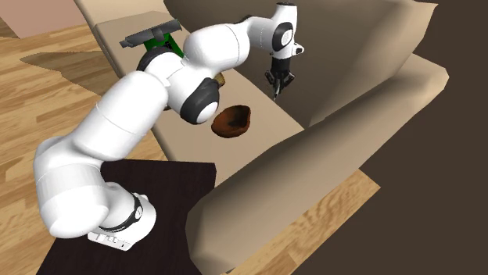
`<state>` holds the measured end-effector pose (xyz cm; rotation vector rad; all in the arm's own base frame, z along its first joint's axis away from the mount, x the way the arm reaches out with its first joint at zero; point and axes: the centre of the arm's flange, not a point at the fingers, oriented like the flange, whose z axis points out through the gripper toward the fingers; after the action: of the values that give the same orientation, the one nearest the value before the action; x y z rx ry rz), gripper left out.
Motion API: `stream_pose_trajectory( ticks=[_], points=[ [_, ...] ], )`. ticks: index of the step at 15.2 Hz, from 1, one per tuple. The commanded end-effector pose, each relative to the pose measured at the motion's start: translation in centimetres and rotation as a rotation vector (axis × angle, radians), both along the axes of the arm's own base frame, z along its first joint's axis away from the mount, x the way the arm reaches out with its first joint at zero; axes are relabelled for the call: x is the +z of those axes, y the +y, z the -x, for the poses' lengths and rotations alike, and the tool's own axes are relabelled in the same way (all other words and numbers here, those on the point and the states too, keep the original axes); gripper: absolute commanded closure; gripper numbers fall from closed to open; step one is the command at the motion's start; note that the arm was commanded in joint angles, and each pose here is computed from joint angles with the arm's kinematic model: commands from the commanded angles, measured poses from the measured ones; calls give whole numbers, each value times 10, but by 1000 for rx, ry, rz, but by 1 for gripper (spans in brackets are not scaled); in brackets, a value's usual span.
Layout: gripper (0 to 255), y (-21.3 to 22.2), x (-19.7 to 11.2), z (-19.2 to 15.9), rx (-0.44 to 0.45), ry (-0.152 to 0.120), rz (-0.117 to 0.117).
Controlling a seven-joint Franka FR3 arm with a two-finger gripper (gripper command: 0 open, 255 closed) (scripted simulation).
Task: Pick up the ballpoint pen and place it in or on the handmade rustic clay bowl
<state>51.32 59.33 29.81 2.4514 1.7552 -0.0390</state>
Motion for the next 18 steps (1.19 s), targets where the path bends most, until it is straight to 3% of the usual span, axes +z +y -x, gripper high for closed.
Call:
stream_pose_trajectory(
  ticks=[1,3,18],
  points=[
    [255,0,11,0,0,0,0],
    [255,0,21,0,0,0,0],
    [255,-88,20,177,0,0,0]
  ],
)
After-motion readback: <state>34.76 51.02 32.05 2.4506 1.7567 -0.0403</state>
